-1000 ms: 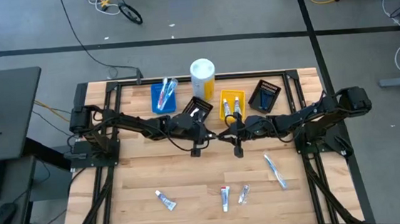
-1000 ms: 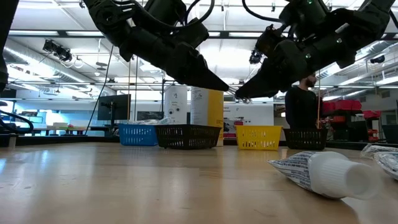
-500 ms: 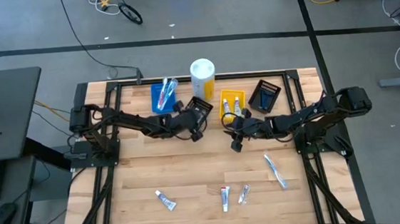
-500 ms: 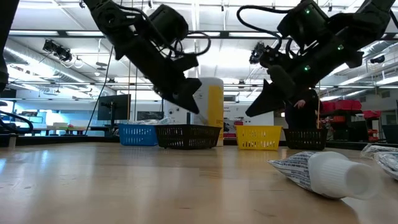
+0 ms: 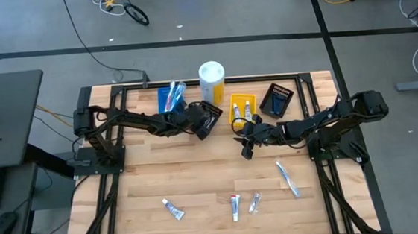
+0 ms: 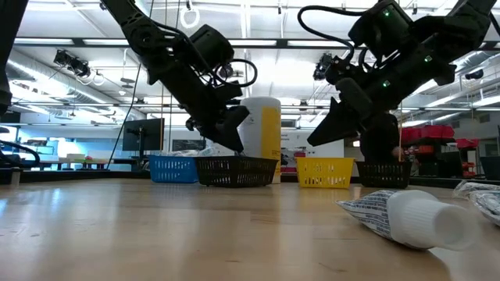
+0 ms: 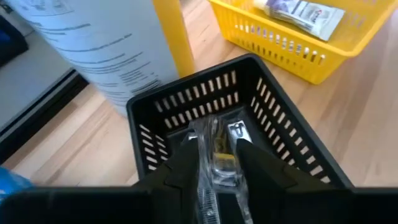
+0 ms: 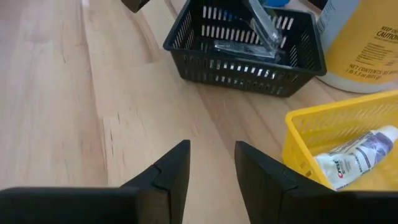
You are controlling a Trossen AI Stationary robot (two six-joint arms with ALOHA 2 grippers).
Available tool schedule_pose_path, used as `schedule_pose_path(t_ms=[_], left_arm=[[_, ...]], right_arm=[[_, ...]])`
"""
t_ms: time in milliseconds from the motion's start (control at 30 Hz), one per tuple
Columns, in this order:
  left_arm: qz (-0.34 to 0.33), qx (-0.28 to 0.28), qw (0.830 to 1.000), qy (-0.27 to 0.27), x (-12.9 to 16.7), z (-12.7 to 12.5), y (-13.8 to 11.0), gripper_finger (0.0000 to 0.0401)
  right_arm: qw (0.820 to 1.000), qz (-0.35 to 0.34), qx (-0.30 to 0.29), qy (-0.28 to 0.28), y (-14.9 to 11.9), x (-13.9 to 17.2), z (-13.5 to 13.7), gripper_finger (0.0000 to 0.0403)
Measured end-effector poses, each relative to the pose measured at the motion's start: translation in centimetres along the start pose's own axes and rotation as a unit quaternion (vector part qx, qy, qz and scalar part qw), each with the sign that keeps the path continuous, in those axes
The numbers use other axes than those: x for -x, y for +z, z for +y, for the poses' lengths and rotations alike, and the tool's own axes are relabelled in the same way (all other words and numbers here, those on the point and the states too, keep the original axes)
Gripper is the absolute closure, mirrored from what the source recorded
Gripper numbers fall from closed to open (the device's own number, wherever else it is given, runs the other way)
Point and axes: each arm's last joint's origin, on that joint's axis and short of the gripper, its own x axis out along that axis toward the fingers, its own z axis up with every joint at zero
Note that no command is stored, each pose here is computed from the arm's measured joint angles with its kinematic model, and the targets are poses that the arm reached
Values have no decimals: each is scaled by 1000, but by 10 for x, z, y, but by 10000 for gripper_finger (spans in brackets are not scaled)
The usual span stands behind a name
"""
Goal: Pick & Place Travel size toiletries
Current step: Put the silver nail cutter into the left black bin, then put the toothpaste into the yellow bin
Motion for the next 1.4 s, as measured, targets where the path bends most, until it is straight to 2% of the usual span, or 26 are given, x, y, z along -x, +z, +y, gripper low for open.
schedule_pose_path(t_ms=[233,400,600,733,1000,1400], left_arm=[[1,-16,1000,-3,-1,2,0,246],[0,-16,1000,-6,0,0,1,235],[-44,-14,999,-18,11,-3,13,243],[-72,10,997,-30,13,-6,19,249],[-57,58,992,-97,19,-21,15,259],[-52,55,983,-165,46,-65,3,280]], right_arm=[[1000,-3,-1,1,1,0,0,267],[1000,-3,-1,1,1,0,0,267],[1000,-3,-1,1,1,0,0,267],[1000,-3,-1,1,1,0,0,267],[1000,-4,-1,1,1,0,0,267],[1000,-4,-1,1,1,0,0,267]])
